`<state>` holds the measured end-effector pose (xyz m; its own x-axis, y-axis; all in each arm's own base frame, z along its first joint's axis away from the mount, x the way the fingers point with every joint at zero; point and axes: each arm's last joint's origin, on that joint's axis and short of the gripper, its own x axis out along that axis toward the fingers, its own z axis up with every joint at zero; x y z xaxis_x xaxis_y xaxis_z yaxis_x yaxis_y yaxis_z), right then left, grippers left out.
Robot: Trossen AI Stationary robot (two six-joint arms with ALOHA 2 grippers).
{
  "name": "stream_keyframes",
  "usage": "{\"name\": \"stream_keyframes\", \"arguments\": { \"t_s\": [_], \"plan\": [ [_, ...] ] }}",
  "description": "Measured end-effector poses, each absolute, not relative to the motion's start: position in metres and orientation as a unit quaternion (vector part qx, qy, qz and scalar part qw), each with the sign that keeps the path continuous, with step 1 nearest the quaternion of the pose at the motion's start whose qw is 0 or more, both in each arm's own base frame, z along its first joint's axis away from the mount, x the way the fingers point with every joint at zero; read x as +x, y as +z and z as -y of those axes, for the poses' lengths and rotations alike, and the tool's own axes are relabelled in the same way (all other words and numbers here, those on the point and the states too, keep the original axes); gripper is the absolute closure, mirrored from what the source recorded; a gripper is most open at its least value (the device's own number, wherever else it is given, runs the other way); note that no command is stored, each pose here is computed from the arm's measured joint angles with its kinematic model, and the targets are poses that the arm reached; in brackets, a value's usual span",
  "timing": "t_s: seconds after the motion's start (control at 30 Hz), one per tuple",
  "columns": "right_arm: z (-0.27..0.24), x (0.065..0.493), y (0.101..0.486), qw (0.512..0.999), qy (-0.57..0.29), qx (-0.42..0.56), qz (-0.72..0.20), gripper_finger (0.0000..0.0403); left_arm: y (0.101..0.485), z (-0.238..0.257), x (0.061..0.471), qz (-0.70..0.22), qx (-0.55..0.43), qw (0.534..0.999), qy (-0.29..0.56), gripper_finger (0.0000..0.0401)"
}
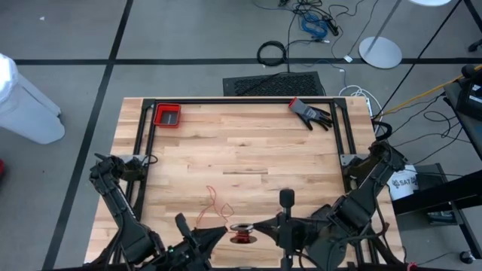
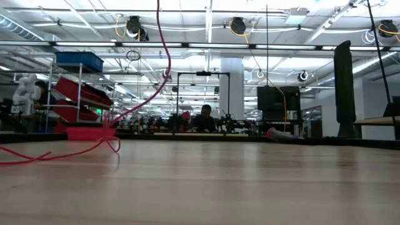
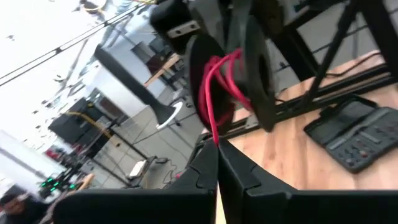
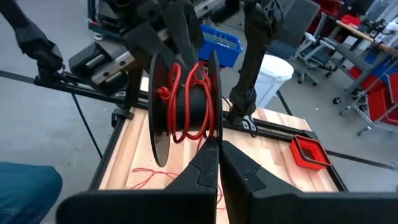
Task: Coil cords
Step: Coil the red wire onto the spool
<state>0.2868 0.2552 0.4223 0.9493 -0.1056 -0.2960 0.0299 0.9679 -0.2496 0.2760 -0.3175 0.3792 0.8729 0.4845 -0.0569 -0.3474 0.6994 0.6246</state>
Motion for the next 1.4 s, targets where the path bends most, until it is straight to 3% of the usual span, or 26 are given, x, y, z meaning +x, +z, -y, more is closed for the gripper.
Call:
{"name": "stream_keyframes", "arguments": {
  "t_s": [0.27, 0.4, 0.9, 1.07, 1.4],
  "plan": [
    [-0.256, 0.284, 0.424, 0.980, -0.044, -0.125, -0.148, 0.0403, 0.377, 0.322, 0.277, -0.111, 0.303, 0.934, 0.153, 0.0306],
    [-0.256, 0.283, 0.426, 0.979, -0.053, -0.132, -0.145, 0.0403, 0.376, 0.321, 0.276, -0.112, 0.297, 0.935, 0.159, 0.0283],
    [-0.250, 0.242, 0.440, 0.975, -0.104, -0.137, -0.142, 0.0403, 0.377, 0.318, 0.275, -0.107, 0.297, 0.923, 0.220, 0.0278],
    [-0.250, 0.236, 0.438, 0.972, -0.131, -0.138, -0.140, 0.0403, 0.376, 0.315, 0.281, -0.104, 0.261, 0.938, 0.201, 0.0278],
    [-0.245, 0.244, 0.432, 0.972, -0.055, -0.132, -0.189, 0.0403, 0.375, 0.310, 0.294, -0.113, 0.246, 0.952, 0.143, 0.0278]
  ]
}}
